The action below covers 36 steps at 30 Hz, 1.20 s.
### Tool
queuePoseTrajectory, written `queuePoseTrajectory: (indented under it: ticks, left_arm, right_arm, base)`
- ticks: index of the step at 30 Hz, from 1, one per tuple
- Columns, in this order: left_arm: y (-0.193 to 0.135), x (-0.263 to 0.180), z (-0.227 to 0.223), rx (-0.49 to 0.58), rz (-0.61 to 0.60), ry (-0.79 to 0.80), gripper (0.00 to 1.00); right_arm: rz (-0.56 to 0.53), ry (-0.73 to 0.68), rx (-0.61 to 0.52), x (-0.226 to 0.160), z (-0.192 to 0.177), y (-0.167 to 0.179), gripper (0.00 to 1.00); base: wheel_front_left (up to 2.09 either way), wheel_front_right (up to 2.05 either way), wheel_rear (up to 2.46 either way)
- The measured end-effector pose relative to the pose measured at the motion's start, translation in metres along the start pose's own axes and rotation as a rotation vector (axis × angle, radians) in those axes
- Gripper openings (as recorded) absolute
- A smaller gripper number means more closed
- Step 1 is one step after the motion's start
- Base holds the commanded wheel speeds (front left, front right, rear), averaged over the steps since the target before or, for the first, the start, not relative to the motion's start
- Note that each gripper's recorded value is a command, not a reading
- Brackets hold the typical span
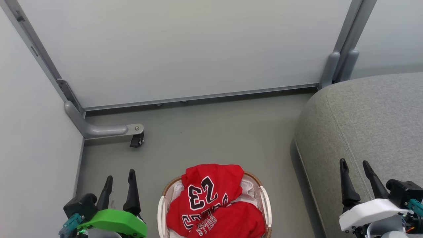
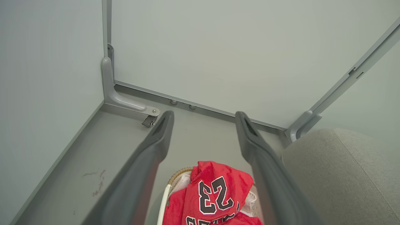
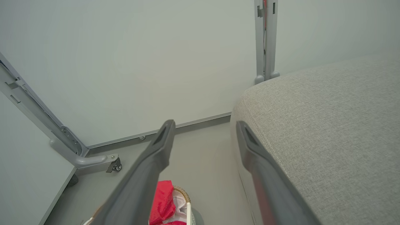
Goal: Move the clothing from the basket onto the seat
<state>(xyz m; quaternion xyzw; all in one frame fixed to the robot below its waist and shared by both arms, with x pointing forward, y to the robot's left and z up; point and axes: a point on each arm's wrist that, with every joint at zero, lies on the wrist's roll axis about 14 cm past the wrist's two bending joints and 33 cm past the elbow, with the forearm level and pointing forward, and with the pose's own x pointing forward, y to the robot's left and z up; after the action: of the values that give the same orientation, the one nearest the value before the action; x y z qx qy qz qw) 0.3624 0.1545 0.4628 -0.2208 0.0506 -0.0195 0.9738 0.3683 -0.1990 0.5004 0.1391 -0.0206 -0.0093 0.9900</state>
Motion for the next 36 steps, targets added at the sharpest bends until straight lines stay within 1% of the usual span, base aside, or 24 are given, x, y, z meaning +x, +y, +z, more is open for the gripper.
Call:
queuePoseTrajectory:
  ticks: [18, 36]
  left_arm:
    - [0.003, -0.002, -0.009, 0.116, -0.006, 0.013, 1.00]
    - [0.002, -0.005, -0.017, 0.209, -0.025, 0.028, 1.00]
  right_arm:
    - [0.031, 0.002, -0.152, -0.003, -0.004, 0.003, 1.00]
    - [0.069, 0.004, -0.273, -0.003, -0.008, 0.009, 1.00]
  base:
    - [0.00, 0.00, 0.00]
    - [0.00, 0.00, 0.00]
